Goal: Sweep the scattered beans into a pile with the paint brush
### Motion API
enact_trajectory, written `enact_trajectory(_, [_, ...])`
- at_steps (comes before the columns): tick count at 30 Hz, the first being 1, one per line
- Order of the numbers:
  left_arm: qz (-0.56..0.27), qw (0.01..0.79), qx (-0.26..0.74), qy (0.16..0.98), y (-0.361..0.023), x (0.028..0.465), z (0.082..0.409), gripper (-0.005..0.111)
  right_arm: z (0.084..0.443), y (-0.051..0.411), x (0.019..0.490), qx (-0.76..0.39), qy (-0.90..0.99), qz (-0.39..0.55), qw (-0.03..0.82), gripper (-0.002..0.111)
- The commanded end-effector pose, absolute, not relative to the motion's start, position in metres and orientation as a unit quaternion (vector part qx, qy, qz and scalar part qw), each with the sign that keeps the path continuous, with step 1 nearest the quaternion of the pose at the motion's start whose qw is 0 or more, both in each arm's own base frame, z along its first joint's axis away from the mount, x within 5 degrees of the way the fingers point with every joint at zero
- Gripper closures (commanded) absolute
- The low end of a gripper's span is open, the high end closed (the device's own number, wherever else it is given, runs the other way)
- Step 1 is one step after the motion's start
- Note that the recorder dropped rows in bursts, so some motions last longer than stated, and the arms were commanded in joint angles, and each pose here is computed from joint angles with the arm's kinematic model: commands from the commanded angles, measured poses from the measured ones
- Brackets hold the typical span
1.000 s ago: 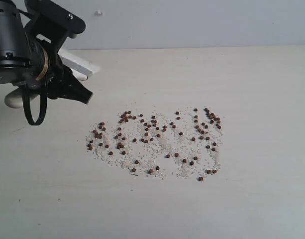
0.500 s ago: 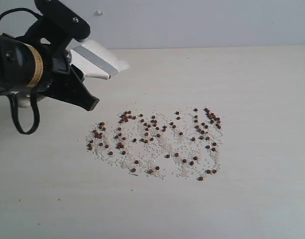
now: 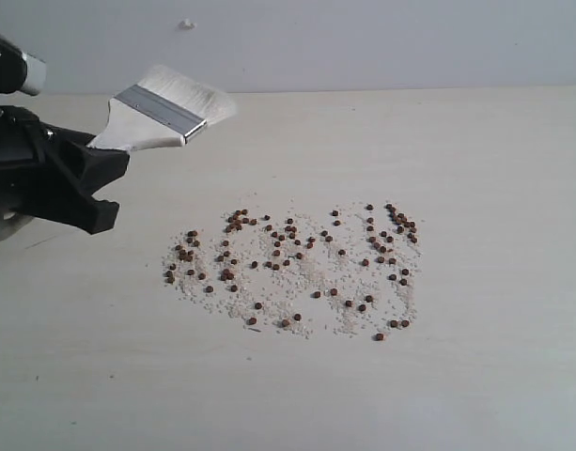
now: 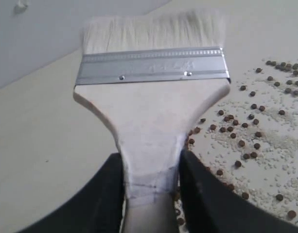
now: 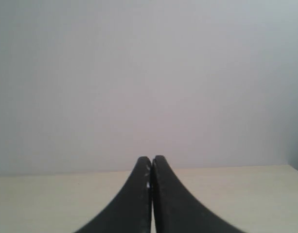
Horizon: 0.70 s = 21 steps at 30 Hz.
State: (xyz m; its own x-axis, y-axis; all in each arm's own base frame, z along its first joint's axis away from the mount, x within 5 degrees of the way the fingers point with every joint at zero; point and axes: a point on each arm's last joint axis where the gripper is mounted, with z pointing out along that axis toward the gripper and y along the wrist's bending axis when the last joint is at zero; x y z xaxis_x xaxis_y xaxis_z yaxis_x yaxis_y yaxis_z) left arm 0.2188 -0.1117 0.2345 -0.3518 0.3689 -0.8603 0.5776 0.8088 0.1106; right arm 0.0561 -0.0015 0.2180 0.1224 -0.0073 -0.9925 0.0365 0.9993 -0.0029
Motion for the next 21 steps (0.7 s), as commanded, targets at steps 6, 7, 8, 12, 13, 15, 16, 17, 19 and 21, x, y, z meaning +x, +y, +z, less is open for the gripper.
enact_trajectory(6, [-0.127, 0.479, 0.233, 0.837, -0.106, 0.218, 0.232, 0.107, 0.242, 0.007, 0.049, 0.070, 0.543, 0.157, 0.822, 0.108])
enact_trajectory(7, [-0.128, 0.477, 0.226, 0.840, -0.105, 0.218, 0.232, 0.107, 0.247, 0.008, 0.046, 0.065, 0.517, 0.172, 0.836, 0.108])
enact_trajectory(8, [-0.133, 0.475, 0.213, 0.844, -0.105, 0.218, 0.231, 0.107, 0.255, 0.011, 0.041, 0.047, 0.472, 0.190, 0.860, 0.108])
enact_trajectory(12, [-0.126, 0.473, 0.199, 0.849, -0.104, 0.220, 0.233, 0.107, 0.281, 0.011, 0.050, 0.039, 0.532, 0.153, 0.832, 0.108])
enact_trajectory(13, [-0.125, 0.473, 0.199, 0.849, -0.103, 0.220, 0.233, 0.107, 0.290, 0.012, 0.055, 0.029, 0.545, 0.151, 0.824, 0.108])
enact_trajectory(15, [-0.121, 0.471, 0.196, 0.852, -0.102, 0.220, 0.233, 0.107, 0.314, 0.018, 0.073, -0.021, 0.584, 0.135, 0.800, 0.108])
enact_trajectory(16, [-0.119, 0.470, 0.195, 0.853, -0.102, 0.220, 0.232, 0.107, 0.323, 0.020, 0.081, -0.043, 0.603, 0.124, 0.786, 0.108])
enact_trajectory(17, [-0.118, 0.469, 0.195, 0.853, -0.102, 0.220, 0.232, 0.107, 0.332, 0.021, 0.090, -0.064, 0.626, 0.109, 0.770, 0.108])
enact_trajectory(19, [-0.118, 0.469, 0.195, 0.853, -0.102, 0.220, 0.232, 0.107, 0.345, 0.022, 0.105, -0.104, 0.666, 0.079, 0.734, 0.108])
enact_trajectory(21, [-0.118, 0.469, 0.195, 0.853, -0.102, 0.220, 0.232, 0.107, 0.361, 0.025, 0.120, -0.096, 0.689, 0.114, 0.710, 0.108])
